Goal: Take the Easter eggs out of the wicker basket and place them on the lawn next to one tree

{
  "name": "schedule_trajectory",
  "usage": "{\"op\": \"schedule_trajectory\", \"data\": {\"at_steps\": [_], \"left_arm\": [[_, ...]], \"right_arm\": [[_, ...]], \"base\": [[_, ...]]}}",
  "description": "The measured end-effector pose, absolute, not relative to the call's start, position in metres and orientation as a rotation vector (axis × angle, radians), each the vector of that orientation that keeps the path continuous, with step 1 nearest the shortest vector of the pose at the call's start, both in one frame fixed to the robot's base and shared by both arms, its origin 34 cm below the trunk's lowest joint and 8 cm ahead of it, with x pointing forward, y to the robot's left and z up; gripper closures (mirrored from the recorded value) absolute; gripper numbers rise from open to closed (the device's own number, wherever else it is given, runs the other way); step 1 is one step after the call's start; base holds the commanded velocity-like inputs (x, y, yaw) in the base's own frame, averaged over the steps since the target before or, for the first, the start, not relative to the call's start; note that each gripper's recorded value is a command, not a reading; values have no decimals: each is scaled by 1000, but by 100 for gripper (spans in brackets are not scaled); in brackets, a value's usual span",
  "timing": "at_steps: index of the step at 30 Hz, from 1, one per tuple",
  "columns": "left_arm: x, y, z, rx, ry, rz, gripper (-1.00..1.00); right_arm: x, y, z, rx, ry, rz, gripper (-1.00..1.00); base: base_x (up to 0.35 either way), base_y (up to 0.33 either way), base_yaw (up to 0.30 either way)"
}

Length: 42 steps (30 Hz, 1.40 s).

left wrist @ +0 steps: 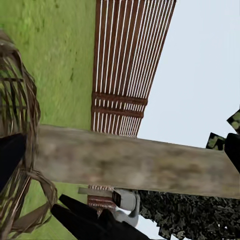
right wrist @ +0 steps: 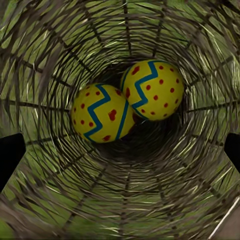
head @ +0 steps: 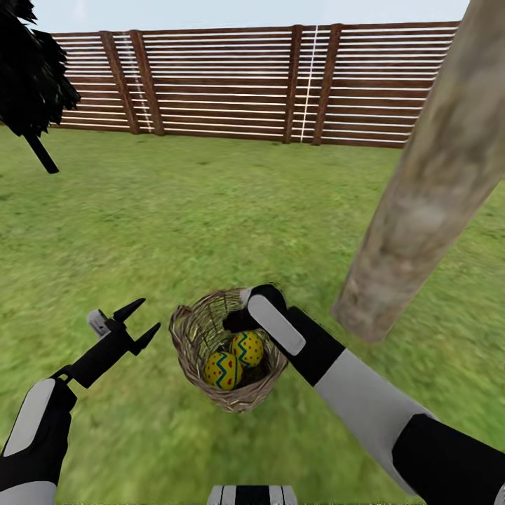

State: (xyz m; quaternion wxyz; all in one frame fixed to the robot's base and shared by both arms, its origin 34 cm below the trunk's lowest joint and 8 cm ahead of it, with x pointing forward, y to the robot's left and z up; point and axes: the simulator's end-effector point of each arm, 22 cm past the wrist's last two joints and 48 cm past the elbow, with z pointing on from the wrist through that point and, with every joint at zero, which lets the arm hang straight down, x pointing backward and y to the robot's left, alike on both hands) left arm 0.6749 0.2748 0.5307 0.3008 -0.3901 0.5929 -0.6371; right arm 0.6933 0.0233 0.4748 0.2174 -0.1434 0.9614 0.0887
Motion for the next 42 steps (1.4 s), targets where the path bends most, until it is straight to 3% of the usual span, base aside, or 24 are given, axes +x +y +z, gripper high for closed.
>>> {"op": "schedule_trajectory", "data": {"at_steps": [15,31,38,42], "left_arm": [[672,281,476,-1146,1629,-1664,-100],[667,282,430,-1232,1671,-1643,-100],[664,282,412,-1262,1689,-1633,-100],[663,282,402,-1280,1698,-1627,-100]], "right_arm": [[685,27,434,-457,2702,220,-100],[706,3,404,-460,2705,78,-100],[771,-37,415,-458,2684,-105,-100],[774,-17,402,-663,2666,-92,-100]], "base": [[0,0,250],[0,0,10],[0,0,0],[0,0,0]]}}
